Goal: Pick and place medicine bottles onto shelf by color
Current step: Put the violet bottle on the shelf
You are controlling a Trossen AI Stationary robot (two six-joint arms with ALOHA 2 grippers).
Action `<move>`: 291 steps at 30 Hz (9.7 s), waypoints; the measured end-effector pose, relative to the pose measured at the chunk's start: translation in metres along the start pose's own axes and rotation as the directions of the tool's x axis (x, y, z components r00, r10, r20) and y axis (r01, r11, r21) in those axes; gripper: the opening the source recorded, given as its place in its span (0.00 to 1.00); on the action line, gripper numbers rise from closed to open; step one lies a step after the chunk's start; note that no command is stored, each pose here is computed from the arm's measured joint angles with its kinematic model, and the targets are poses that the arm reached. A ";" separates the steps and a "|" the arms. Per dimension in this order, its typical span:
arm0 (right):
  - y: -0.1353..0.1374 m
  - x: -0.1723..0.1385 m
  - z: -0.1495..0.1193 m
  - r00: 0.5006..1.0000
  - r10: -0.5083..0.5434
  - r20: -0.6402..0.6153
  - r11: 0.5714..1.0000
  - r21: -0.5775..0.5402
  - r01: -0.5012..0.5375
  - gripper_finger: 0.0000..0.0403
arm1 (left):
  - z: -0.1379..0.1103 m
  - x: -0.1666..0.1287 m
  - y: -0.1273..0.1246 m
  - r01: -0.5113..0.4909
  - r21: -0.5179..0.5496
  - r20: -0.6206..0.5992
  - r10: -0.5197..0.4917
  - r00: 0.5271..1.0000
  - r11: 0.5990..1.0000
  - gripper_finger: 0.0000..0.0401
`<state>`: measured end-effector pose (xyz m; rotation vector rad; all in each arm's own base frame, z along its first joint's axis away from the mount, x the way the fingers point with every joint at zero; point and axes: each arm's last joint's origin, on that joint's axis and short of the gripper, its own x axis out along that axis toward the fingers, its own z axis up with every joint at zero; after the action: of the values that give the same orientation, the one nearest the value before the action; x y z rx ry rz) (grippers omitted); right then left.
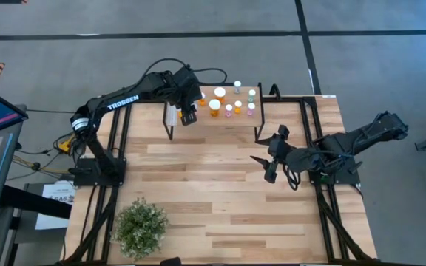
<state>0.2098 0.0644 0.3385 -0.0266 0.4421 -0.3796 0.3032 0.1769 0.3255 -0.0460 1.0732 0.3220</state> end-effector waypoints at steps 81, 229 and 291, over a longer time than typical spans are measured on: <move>0.001 0.001 0.002 1.000 0.005 0.017 1.000 -0.004 -0.005 0.67 | 0.006 0.034 0.007 -0.104 -0.376 -0.033 0.098 0.995 0.921 0.72; -0.050 0.125 0.085 0.701 0.341 0.626 0.895 0.011 -0.446 0.75 | -0.060 -0.092 -0.124 0.265 0.157 0.848 -0.267 0.457 0.951 0.23; -0.049 0.131 0.108 0.743 0.488 0.457 0.839 -0.010 -0.544 0.59 | -0.061 -0.092 -0.125 0.274 0.154 0.838 -0.272 0.472 0.949 0.23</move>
<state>0.3477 -0.0353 0.3870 0.1302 -0.0449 0.1613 0.2463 0.0246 0.3609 -0.0520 0.0389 0.0147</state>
